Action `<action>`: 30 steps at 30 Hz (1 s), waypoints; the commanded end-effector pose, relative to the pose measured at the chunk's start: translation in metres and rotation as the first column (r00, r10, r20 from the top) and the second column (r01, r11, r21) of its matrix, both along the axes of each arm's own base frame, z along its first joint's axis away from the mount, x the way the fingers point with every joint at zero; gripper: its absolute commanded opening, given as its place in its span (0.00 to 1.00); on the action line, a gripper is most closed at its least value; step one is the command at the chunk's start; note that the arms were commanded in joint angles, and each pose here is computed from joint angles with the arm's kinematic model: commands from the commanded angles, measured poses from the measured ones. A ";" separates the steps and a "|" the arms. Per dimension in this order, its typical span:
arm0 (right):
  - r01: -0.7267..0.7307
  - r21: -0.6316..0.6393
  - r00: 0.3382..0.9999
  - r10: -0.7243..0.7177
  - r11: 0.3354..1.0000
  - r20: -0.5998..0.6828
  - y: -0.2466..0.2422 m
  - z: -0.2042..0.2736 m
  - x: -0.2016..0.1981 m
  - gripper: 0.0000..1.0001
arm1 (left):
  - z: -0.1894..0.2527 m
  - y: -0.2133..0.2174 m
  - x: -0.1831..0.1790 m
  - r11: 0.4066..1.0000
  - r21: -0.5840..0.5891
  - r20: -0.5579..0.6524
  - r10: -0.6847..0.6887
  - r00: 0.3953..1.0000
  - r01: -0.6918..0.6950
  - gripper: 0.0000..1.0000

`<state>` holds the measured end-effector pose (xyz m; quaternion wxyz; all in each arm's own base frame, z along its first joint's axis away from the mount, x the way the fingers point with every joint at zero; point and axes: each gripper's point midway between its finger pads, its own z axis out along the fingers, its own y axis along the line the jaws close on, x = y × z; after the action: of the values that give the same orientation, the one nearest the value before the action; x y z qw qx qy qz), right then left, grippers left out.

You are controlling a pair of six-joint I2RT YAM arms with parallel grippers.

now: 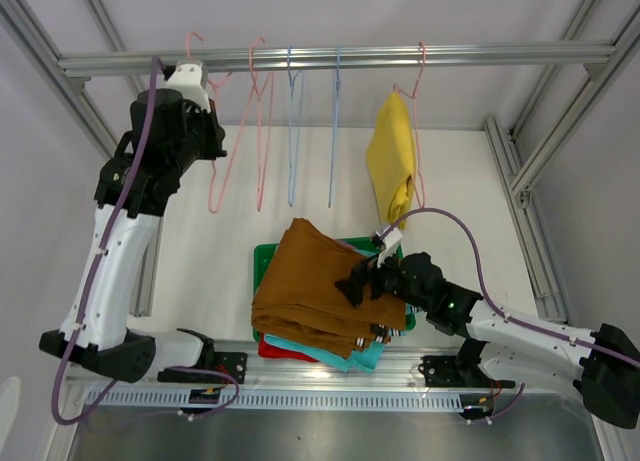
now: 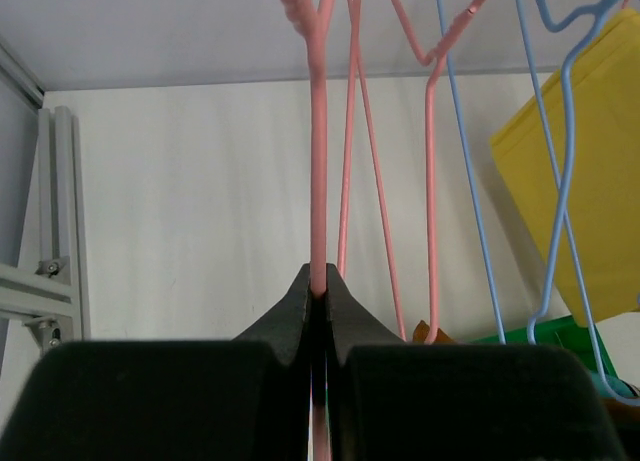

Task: Remove the trousers from the hanger
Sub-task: Place the hanger at the clothesline.

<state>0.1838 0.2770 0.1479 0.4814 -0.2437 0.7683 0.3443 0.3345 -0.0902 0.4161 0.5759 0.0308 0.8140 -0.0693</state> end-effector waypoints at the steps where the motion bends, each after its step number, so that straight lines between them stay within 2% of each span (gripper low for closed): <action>1: 0.019 -0.041 1.000 -0.020 0.999 -0.018 -0.007 -0.015 0.005 1.00 | 0.011 -0.012 0.015 0.997 -0.038 0.005 -0.071 0.997 0.071 0.00; 6: 0.032 -0.042 0.999 -0.033 0.999 -0.030 -0.011 -0.019 0.010 0.99 | -0.004 -0.021 0.038 0.995 -0.041 -0.042 -0.096 0.994 0.095 0.00; 10: 0.040 -0.042 0.998 -0.042 0.998 -0.038 -0.013 -0.023 0.011 0.99 | -0.015 -0.023 0.042 0.995 -0.037 -0.069 -0.097 0.993 0.095 0.00; 26: 0.011 -0.034 0.998 -0.013 0.999 -0.065 -0.012 -0.031 0.004 0.99 | -0.055 -0.029 0.037 0.991 -0.051 -0.115 -0.132 0.985 0.127 0.00; 30: 0.011 -0.032 0.998 -0.013 0.999 -0.069 -0.012 -0.033 0.004 1.00 | -0.056 -0.029 0.027 0.989 -0.071 -0.103 -0.138 0.985 0.131 0.01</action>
<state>0.1953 0.2716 0.1411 0.4858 -0.2336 0.7671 0.3478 0.3789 -0.1186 0.3573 0.5274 0.0619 0.8394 -0.1156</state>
